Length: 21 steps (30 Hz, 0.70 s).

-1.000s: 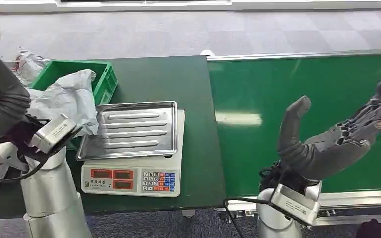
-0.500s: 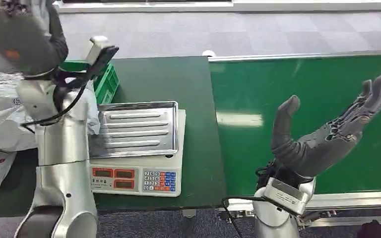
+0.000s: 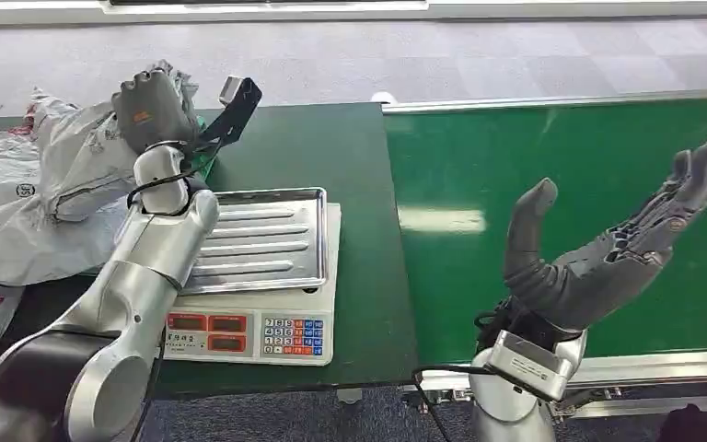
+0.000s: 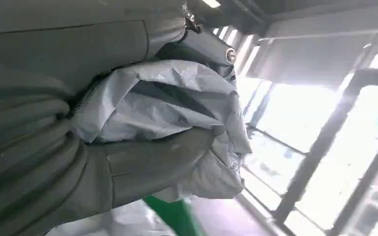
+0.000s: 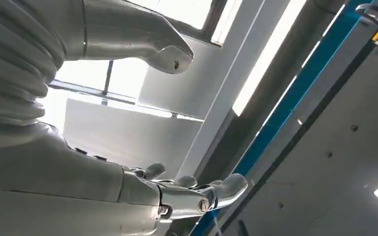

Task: Moved the parcel from conveyor to table for the left to box.

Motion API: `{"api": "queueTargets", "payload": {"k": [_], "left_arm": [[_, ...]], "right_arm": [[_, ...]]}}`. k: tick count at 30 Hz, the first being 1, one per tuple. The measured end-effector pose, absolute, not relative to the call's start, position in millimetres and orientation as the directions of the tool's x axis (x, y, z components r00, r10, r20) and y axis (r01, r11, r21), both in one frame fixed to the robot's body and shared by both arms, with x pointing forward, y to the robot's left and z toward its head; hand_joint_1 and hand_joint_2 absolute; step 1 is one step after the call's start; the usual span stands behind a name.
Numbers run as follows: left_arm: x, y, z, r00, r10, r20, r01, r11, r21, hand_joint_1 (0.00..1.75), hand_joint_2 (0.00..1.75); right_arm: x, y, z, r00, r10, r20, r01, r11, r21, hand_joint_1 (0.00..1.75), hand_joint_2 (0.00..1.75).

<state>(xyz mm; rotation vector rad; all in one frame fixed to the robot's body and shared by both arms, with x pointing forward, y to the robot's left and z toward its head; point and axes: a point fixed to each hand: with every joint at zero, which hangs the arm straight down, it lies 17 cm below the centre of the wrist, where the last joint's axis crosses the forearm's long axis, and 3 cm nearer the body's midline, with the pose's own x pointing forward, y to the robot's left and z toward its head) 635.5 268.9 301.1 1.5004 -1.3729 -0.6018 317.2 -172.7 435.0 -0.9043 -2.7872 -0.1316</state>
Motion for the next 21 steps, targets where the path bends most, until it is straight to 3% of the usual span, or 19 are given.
{"api": "queueTargets", "payload": {"k": [9, 21], "left_arm": [[637.6, 293.5, 274.9, 0.306, -0.941, 0.146, -0.379, 0.02, 0.925, 1.75, 1.75], [637.3, 301.0, 263.9, 0.319, -0.94, 0.121, -0.351, 0.001, 0.936, 1.75, 1.75]], "right_arm": [[317.2, -172.6, 434.9, -0.791, 0.57, 0.224, 0.588, 0.808, 0.021, 0.0, 1.75], [317.2, -172.6, 434.9, -0.791, 0.57, 0.224, 0.588, 0.808, 0.021, 0.0, 1.75]]}}
